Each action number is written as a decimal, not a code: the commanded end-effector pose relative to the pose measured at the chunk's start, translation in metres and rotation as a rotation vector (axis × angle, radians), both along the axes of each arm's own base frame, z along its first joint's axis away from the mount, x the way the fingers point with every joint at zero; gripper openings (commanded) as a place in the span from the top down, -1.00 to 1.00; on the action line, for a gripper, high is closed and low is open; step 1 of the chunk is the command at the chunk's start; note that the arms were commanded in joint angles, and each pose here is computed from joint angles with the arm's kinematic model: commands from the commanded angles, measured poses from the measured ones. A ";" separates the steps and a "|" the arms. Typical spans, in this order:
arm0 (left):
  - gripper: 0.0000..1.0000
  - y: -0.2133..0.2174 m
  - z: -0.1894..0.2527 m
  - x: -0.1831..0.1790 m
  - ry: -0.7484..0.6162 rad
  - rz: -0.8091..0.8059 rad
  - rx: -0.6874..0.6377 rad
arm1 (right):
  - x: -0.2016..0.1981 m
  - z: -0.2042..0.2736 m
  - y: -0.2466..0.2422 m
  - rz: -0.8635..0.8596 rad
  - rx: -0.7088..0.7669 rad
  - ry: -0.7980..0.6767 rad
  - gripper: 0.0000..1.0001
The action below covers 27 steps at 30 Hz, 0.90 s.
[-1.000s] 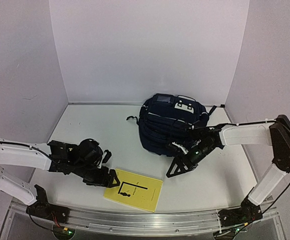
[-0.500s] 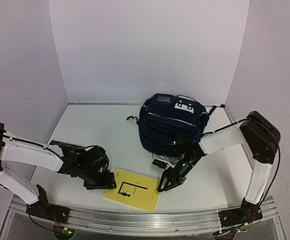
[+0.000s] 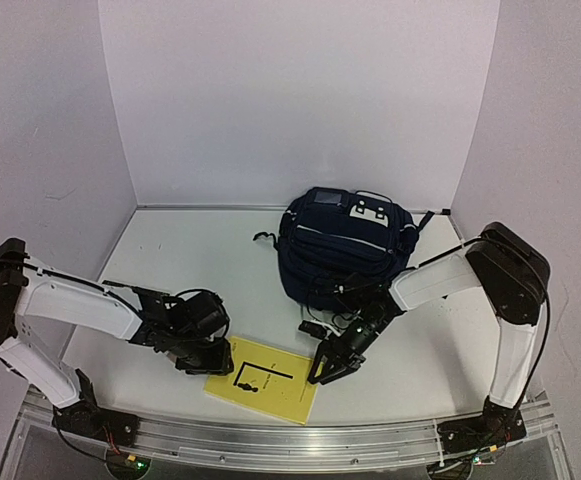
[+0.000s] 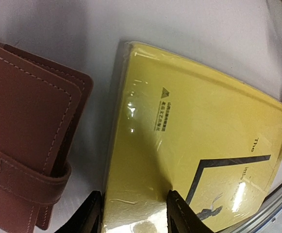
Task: Pack the student bag
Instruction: Pick up the book from the center of the board.
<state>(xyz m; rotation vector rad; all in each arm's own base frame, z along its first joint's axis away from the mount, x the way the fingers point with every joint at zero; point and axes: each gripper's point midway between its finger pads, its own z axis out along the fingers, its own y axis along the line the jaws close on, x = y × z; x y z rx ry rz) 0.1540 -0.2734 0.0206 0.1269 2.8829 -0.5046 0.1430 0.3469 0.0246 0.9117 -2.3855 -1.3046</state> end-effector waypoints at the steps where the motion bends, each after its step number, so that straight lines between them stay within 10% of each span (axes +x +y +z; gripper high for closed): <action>1: 0.12 -0.044 0.082 0.014 -0.143 -0.046 -0.227 | 0.035 -0.025 0.026 -0.049 -0.018 -0.184 -0.31; 13: 0.06 0.037 0.100 0.031 -0.215 0.186 -0.106 | 0.061 -0.019 0.089 -0.084 0.019 -0.265 -0.30; 27: -0.46 0.092 0.089 0.055 -0.199 0.337 -0.111 | 0.076 -0.060 0.095 -0.159 -0.084 -0.281 -0.30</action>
